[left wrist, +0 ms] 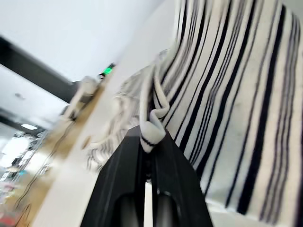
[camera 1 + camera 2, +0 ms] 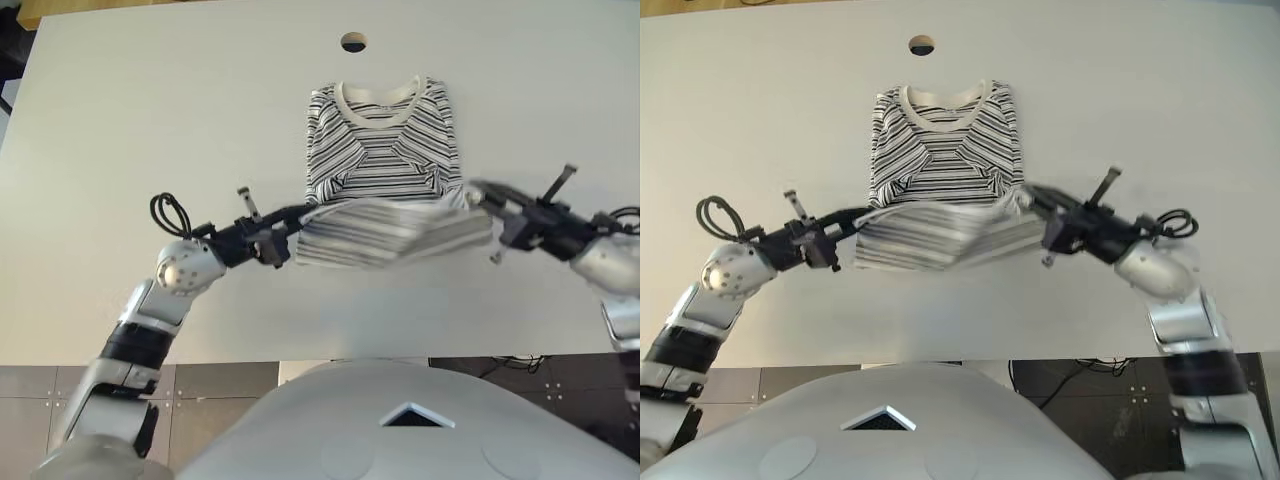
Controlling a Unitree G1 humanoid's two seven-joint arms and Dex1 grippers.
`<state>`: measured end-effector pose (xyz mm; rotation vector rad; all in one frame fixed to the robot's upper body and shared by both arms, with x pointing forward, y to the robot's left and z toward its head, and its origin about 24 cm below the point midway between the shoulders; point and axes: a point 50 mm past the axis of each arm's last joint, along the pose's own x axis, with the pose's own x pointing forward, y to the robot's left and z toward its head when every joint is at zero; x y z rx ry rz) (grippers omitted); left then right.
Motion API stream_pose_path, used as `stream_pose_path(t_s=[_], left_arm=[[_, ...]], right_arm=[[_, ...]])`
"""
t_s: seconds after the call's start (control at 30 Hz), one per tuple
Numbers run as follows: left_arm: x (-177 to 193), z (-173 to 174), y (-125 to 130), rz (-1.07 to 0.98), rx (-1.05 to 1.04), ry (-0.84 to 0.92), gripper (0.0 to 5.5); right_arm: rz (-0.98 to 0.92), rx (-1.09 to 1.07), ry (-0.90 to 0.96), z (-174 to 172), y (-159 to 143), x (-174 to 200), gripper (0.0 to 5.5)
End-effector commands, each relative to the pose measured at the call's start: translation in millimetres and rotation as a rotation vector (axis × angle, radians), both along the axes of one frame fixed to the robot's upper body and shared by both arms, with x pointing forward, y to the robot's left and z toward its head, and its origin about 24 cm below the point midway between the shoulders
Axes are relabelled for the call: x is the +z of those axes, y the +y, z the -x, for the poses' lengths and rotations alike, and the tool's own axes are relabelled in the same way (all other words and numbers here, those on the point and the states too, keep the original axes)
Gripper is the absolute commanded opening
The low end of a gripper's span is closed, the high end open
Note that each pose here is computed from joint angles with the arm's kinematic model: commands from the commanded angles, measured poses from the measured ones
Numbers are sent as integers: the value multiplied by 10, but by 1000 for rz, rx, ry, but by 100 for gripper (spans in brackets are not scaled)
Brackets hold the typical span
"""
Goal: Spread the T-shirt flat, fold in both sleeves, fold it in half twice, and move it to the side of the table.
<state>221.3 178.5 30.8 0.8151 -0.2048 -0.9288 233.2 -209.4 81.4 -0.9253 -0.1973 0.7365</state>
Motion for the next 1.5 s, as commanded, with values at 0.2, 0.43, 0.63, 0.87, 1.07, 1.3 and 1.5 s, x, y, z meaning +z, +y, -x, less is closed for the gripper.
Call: stream_pose_path(t_s=[0.2,0.43,0.63,0.87,1.07,1.3,1.5], left_arm=[[162,-1005,-153,-32,280,-144,12],[115,-1359,-216,-171,408,-133,12],[-2,-1369,-223,-245,451,-91,78],[77,-1465,-182,-206,600,-117,191],[188,-1389,313,-110,804,-283,194],[198,-1099,347,222,871,-382,194],[286,-992,330,226,851,-438,194]], right_arm=[[-1,-313,-121,-871,121,-109,10],[44,-362,-93,-1158,309,-305,10],[90,-420,-62,-1316,402,-346,118],[75,-456,-68,-1388,434,-291,252],[182,-98,-138,-921,344,-406,287],[553,156,95,-154,32,-830,287],[654,280,48,-110,218,-813,287]])
